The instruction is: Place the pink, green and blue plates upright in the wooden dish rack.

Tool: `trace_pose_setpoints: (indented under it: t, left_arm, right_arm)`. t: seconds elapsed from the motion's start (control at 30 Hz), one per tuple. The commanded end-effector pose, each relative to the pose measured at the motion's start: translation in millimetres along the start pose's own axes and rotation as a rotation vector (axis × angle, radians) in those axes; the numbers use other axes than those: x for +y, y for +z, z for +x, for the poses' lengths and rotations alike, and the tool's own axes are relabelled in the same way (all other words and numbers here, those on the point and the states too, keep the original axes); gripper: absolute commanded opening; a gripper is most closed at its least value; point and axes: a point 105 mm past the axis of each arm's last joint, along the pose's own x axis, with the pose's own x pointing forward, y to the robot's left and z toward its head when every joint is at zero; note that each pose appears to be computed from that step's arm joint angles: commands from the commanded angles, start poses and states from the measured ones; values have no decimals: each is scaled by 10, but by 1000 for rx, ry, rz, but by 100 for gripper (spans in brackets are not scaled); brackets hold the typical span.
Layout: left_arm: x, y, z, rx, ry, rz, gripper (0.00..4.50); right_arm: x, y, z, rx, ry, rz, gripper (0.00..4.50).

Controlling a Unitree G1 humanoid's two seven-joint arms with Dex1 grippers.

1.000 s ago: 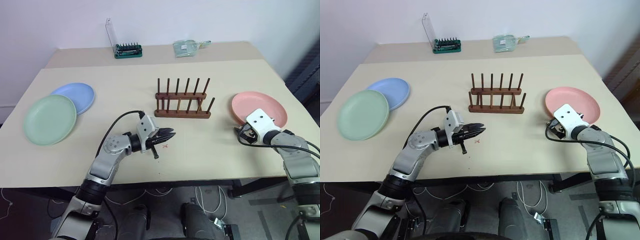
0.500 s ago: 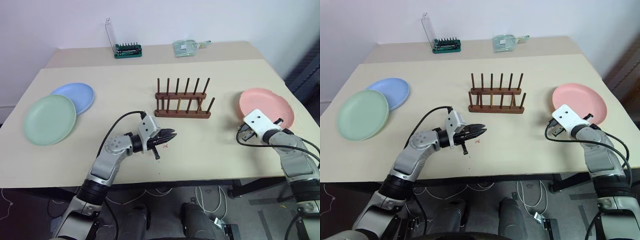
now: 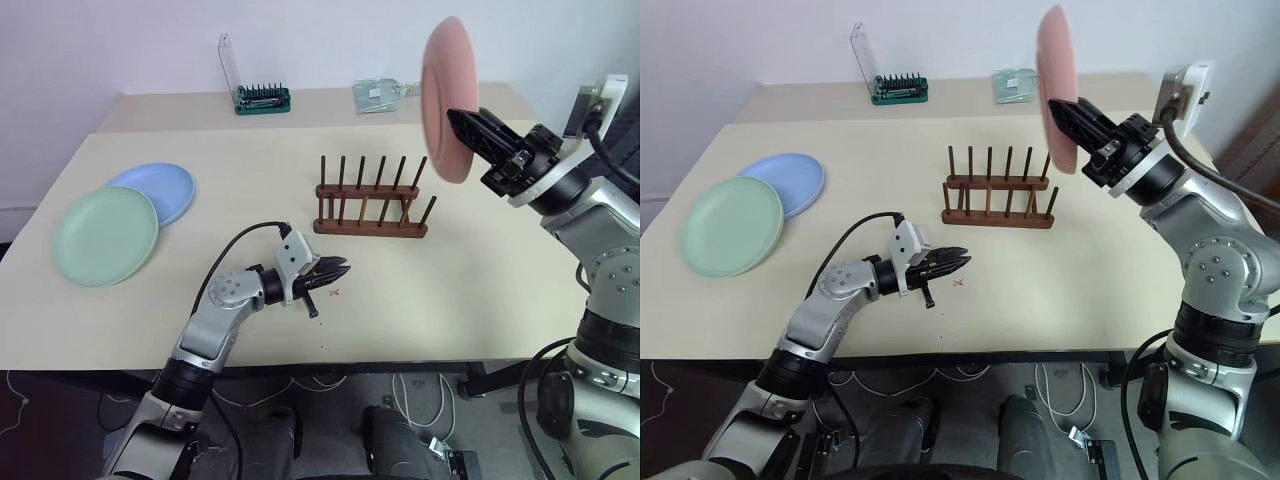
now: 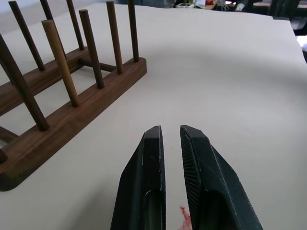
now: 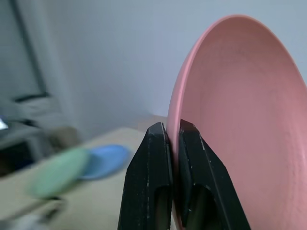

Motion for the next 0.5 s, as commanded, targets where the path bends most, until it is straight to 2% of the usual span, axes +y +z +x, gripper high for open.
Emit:
trace_pose_setpoints:
  t: [0.03, 0.5]
  left_arm:
    - [-28, 98, 11, -30, -3, 26, 58]
    - [-28, 86, -14, -20, -1, 20, 58]
  right_arm:
    - [-81, 37, 46, -65, -48, 98, 3]
    - [-345, -66, 142, -95, -133, 313, 3]
